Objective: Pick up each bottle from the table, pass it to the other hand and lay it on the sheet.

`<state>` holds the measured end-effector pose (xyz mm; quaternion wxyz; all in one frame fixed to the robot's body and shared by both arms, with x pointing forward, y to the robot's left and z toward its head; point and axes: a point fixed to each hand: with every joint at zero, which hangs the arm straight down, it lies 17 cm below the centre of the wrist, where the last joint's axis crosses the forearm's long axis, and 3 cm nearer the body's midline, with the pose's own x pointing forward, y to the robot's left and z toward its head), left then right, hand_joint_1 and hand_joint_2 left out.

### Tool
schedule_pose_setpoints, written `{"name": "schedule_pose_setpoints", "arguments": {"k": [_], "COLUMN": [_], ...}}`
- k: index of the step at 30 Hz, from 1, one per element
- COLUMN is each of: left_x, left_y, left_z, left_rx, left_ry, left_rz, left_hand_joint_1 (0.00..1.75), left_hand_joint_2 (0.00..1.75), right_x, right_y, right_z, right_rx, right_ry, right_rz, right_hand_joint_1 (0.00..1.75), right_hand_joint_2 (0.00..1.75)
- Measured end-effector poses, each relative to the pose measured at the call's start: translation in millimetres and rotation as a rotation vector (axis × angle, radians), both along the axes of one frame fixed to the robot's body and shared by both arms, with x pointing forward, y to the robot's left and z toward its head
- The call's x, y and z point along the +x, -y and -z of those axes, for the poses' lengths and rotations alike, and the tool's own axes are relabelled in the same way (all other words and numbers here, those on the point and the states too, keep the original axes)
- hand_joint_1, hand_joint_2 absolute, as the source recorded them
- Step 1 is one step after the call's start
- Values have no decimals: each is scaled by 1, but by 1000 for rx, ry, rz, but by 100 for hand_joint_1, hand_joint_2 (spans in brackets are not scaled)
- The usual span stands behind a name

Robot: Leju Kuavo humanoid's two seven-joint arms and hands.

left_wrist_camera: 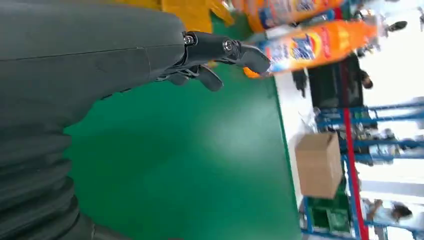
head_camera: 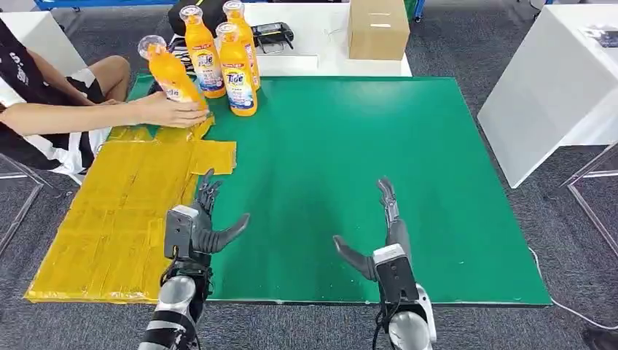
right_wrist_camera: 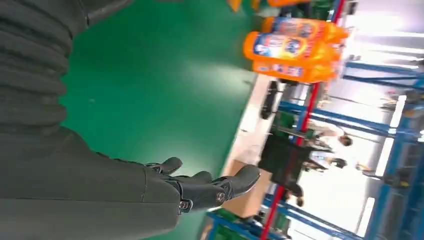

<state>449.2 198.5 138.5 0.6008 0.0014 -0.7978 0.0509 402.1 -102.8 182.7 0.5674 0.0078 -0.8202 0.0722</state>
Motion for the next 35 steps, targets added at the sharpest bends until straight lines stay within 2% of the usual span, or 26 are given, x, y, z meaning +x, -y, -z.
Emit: {"name": "schedule_pose_setpoints", "arguments": {"k": [16,23,29,30,35], "left_x": [3,9,8,8,10], "left_y": [-16,-45,-52,-53,-50], "left_z": [13,14,8,7,15], "left_rx": [-9,-15,34,43,93], "left_ry": [-33,-34,-17,-14,-69], "left_rz": [-40,-75,-89,-92,-87], "left_hand_joint_1": [0,0,0,0,0], "left_hand_joint_2": [175,175,175,175,175], "right_x": [12,18,20,20,22], "right_y": [8,12,17,17,22], "right_z": [26,30,38,38,47], "right_rx": [-23,-28,-42,-42,-31], "right_ry": [-63,-74,-98,-102,-145], "right_rz": [26,35,48,49,54], "right_hand_joint_1": [0,0,0,0,0], "right_hand_joint_2": [175,175,175,0,0]}}
